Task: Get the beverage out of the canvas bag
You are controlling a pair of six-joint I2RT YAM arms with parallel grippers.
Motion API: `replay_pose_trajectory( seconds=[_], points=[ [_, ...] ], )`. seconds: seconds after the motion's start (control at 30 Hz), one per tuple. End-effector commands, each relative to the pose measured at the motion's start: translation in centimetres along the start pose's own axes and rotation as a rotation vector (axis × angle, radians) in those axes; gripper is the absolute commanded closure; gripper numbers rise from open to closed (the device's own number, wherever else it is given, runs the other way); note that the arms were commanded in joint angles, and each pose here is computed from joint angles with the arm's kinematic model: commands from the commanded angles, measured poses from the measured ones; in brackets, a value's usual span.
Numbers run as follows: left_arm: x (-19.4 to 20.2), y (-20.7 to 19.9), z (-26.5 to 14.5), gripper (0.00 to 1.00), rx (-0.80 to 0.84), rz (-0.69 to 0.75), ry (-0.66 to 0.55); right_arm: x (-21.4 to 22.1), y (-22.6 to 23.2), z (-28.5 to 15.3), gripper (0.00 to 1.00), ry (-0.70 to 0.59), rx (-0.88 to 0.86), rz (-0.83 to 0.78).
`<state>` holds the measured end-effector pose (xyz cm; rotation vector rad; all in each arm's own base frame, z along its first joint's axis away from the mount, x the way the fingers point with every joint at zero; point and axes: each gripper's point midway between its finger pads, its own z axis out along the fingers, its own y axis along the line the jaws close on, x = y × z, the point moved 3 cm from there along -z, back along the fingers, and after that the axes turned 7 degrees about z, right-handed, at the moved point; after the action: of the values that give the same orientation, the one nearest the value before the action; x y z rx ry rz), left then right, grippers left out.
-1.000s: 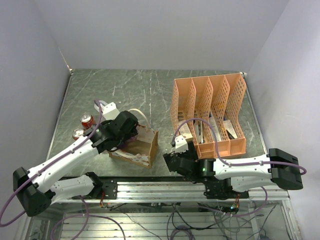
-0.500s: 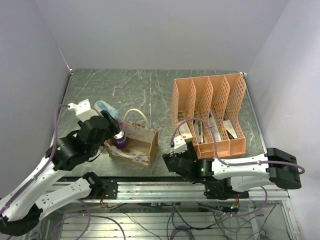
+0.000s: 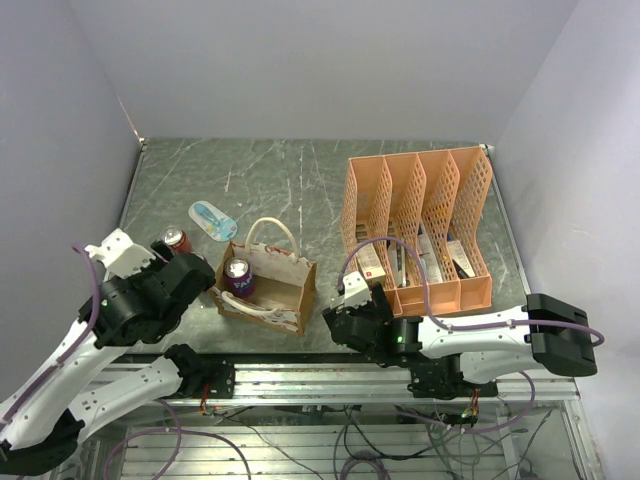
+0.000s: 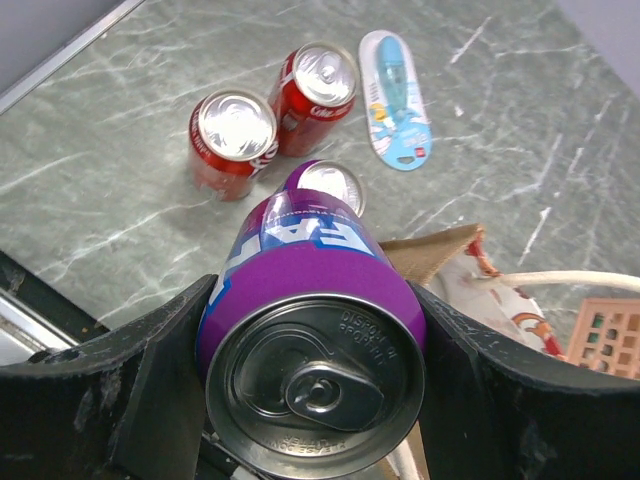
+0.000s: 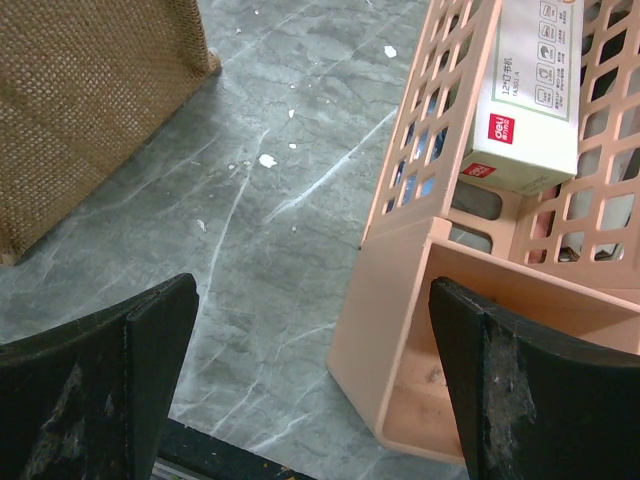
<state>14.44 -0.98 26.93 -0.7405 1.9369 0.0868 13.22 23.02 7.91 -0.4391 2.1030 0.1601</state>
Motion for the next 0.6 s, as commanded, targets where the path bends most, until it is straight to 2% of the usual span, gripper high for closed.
replay_pose_trajectory(
  seconds=[0.0,0.57],
  points=[
    [0.1,0.2,1.1,0.93,-0.069,-0.12,-0.077,-0.7,0.3,0.0,0.0,-0.019,0.019,0.009],
    [5.9,2.1,3.9,0.93,-0.183,-0.217,-0.022,-0.9,0.1,-0.4,0.0,-0.034,0.012,0.028]
  ],
)
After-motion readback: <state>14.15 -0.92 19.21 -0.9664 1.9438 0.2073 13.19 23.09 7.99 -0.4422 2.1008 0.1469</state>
